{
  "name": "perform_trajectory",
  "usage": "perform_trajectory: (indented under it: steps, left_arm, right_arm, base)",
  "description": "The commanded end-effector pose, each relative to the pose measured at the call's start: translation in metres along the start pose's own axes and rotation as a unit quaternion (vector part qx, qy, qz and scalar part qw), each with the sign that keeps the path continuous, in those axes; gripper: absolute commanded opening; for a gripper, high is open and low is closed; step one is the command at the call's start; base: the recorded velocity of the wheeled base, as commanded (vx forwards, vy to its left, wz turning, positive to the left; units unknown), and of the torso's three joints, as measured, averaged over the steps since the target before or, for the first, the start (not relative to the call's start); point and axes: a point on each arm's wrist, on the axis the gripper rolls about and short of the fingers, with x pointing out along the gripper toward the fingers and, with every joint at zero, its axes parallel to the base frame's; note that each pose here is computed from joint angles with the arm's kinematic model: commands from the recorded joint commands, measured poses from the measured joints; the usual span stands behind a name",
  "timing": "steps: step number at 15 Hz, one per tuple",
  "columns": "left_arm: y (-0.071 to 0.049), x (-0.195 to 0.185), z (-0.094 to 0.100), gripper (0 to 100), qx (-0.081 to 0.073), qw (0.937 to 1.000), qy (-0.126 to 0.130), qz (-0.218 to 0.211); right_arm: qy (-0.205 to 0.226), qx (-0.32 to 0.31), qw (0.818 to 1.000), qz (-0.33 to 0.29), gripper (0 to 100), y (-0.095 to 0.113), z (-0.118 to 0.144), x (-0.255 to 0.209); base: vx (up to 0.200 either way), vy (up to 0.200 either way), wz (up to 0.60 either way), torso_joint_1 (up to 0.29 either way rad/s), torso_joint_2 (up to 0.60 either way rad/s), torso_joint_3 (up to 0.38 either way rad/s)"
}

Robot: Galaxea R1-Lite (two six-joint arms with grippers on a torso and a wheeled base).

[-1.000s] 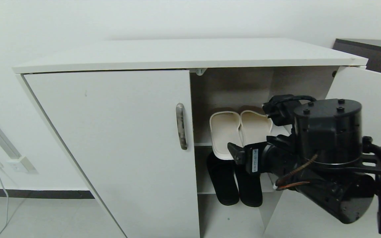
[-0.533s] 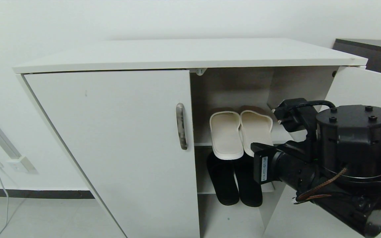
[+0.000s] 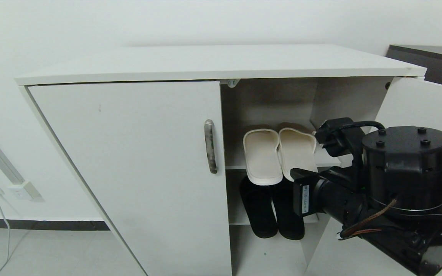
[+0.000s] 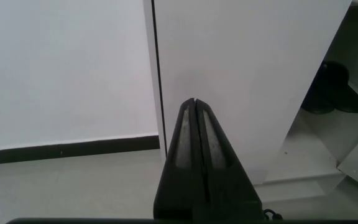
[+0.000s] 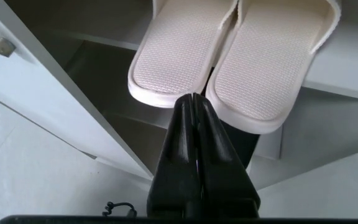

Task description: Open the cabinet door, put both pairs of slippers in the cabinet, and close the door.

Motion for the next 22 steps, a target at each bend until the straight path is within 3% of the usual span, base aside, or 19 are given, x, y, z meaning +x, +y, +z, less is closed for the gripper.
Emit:
perform_trajectory:
  steps: [1,17,22]
  left_arm:
    - [0.000,0.000,0.000,0,0.000,1.0000,0.000,0.000]
    - [0.000,0.000,0.000,0,-0.001,1.0000,0.000,0.000]
    - [0.000,0.000,0.000,0,-0.001,1.0000,0.000,0.001]
  right_arm:
    - [0.007,-0.005,1.000,-0.002,0,0.002,-0.004,0.004]
    - [0.017,-0.009,1.000,0.002,0,0.001,-0.011,0.005]
    - [0.016,-0.016,1.000,-0.001,0,-0.001,-0.017,0.008]
  base:
    - [0.000,0.000,0.00,0.000,0.00,0.000]
    - [-0.200,0.000,0.00,0.002,0.00,0.003]
    - [0.000,0.000,0.00,0.000,0.00,0.000]
